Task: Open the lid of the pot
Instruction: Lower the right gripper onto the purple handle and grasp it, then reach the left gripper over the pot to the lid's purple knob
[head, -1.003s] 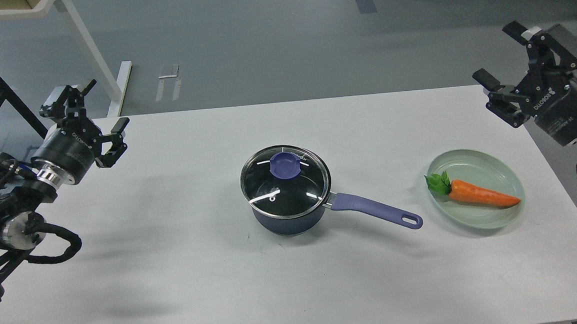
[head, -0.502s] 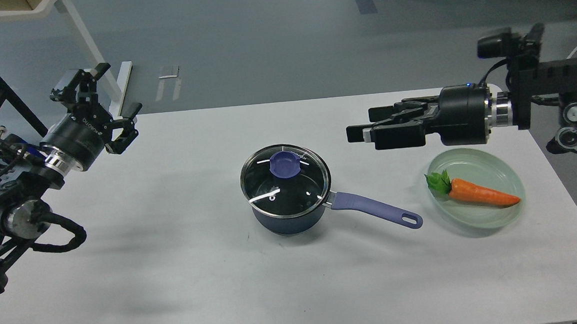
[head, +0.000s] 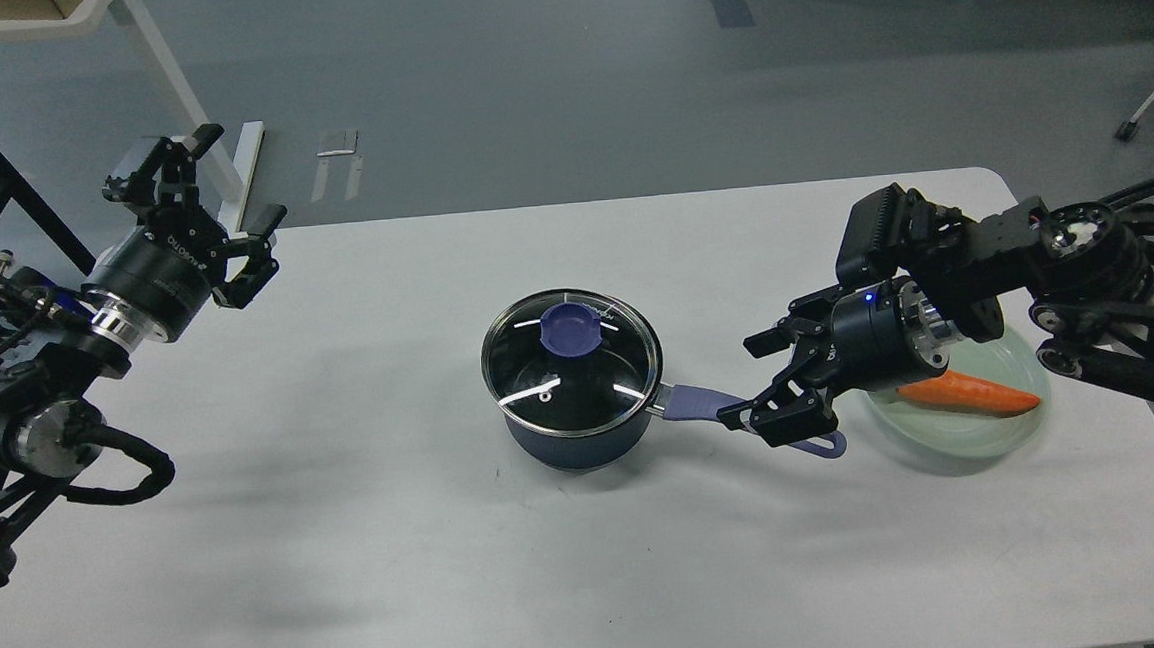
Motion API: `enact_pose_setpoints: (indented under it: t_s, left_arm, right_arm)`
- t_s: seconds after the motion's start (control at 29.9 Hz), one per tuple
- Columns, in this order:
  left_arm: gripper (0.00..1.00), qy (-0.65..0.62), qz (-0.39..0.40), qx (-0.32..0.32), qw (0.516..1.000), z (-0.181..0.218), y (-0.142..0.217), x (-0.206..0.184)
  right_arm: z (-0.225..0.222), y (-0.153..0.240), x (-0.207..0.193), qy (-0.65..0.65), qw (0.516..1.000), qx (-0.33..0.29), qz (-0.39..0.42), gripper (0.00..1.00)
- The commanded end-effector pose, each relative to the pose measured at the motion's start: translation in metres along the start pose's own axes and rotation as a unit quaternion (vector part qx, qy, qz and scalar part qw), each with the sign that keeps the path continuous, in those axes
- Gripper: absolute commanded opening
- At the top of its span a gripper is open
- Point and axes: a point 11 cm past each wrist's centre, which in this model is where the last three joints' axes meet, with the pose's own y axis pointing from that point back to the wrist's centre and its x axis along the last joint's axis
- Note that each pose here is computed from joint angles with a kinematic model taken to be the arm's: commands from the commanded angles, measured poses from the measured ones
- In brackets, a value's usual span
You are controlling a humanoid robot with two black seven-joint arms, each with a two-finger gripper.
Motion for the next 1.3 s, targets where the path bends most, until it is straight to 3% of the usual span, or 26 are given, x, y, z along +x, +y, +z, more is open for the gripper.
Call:
enact_pose_setpoints:
  t_s: [0.0, 0.4, 0.5, 0.77, 0.9, 1.04, 1.14, 1.27]
  left_arm:
    - [0.99, 0.002, -0.004, -0.001, 1.0, 0.001, -0.001, -0.003]
    - [0.99, -0.012, -0.022, 0.002, 1.0, 0.001, -0.004, -0.011]
    - [0.99, -0.012, -0.023, 0.002, 1.0, 0.0, -0.004, -0.013]
    - [0.99, -0.03, -0.023, 0.002, 0.999, 0.003, -0.007, -0.014]
    - [0.99, -0.031, -0.025, 0.0, 0.999, 0.004, -0.009, -0.015]
    - [0.99, -0.039, -0.03, -0.001, 0.999, 0.006, -0.011, -0.017]
    - [0.99, -0.08, -0.054, 0.005, 0.995, 0.009, -0.015, -0.023]
    - [0.99, -0.23, -0.145, 0.036, 0.962, 0.013, -0.022, -0.043]
  right_arm:
    - [-0.001, -0.004, -0.001, 0.002, 1.0, 0.002, -0.003, 0.72]
    - [-0.01, -0.013, -0.024, -0.019, 1.0, 0.018, -0.016, 0.66]
    - [-0.009, -0.013, -0.026, -0.015, 1.0, 0.016, -0.02, 0.57]
    - [-0.004, -0.008, -0.035, -0.005, 0.999, 0.003, -0.031, 0.45]
    - [-0.003, -0.007, -0.035, -0.004, 0.999, 0.001, -0.032, 0.32]
    - [-0.002, -0.007, -0.035, -0.004, 0.999, 0.001, -0.032, 0.26]
    - [-0.003, -0.007, -0.035, -0.004, 0.999, 0.001, -0.032, 0.2]
    - [-0.003, -0.007, -0.035, -0.004, 0.999, 0.001, -0.032, 0.2]
